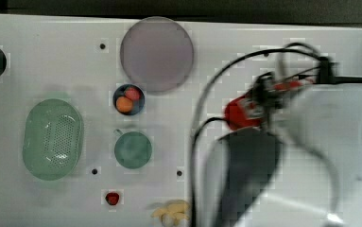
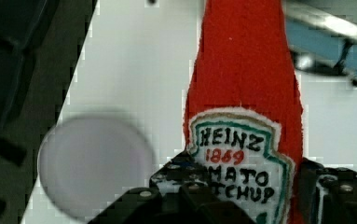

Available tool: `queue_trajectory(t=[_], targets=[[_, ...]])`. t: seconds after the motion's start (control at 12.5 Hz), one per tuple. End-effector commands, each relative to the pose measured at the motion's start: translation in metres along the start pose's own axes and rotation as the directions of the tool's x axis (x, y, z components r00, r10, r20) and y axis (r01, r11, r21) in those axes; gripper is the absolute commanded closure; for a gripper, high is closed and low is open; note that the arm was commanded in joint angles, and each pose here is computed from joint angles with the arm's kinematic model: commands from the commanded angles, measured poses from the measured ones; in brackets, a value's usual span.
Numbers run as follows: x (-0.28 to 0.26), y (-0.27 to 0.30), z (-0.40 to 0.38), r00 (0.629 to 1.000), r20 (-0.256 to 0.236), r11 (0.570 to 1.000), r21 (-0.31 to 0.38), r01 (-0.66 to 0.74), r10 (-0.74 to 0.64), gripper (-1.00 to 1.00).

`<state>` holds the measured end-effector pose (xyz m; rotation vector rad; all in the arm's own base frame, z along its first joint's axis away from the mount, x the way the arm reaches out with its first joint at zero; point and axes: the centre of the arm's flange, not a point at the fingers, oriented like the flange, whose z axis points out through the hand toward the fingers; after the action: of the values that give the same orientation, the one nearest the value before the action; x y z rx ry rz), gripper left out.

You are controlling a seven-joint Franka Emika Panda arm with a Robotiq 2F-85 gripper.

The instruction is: Pick Ketchup from oven and place it on table.

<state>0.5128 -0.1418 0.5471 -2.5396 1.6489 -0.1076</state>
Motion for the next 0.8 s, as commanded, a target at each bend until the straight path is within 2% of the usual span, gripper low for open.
queue_trajectory(t=[0.08, 0.24, 0.4, 0.48, 0.8], targets=[[-0.048, -0.014, 0.051, 0.994, 0.044, 0.991, -0.092, -0.095, 0.100, -0.01], [-0.075, -0.017, 0.079, 0.986, 0.054, 0.979, -0.145, -0.146, 0.155, -0.01], [-0.100, -0.016, 0.128, 0.985, 0.022, 0.969, -0.183, -0.165, 0.172, -0.01], [-0.103, -0.012, 0.149, 0.985, 0.009, 0.967, -0.194, -0.166, 0.171, -0.01], [-0.105, 0.000, 0.263, 0.984, 0.010, 0.957, -0.232, -0.173, 0.180, -0.01]])
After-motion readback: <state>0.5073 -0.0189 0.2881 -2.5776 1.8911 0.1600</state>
